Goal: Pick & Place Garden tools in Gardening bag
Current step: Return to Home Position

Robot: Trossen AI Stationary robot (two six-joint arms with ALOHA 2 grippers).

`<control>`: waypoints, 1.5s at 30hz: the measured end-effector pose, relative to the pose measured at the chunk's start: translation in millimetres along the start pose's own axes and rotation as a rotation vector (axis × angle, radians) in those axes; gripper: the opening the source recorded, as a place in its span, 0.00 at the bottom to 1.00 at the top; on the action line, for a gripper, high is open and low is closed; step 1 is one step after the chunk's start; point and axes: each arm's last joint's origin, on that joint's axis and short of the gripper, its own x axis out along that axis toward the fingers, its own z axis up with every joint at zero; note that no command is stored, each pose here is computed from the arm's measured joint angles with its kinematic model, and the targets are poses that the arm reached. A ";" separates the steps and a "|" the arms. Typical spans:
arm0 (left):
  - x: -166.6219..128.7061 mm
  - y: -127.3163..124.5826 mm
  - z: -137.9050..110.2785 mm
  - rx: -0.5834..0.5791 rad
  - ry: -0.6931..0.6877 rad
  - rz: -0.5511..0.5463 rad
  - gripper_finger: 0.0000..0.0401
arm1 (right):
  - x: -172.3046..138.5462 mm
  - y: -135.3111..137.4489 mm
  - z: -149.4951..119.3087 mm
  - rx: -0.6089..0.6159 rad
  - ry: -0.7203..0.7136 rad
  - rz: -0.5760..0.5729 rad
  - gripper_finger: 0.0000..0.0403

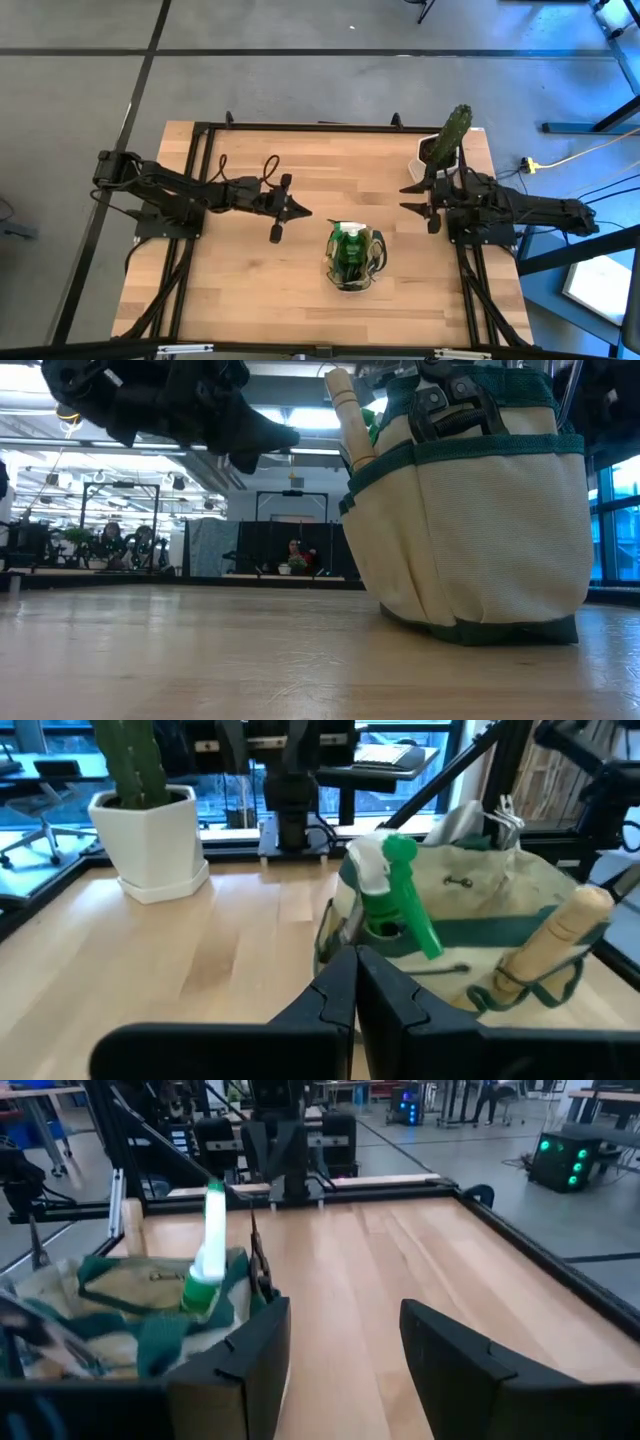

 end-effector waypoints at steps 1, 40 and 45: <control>-1.0 -0.8 -1.8 -0.004 -0.003 -0.003 0.01 | -0.4 -0.3 -6.3 0.003 -0.001 0.000 0.48; -5.2 -13.3 -6.0 -0.016 -0.054 -0.016 0.02 | -2.6 -3.1 -38.5 0.032 -0.171 -0.046 0.48; -5.1 -17.1 -5.8 -0.009 -0.056 -0.031 0.01 | -2.6 -3.2 -38.6 0.079 -0.172 -0.047 0.48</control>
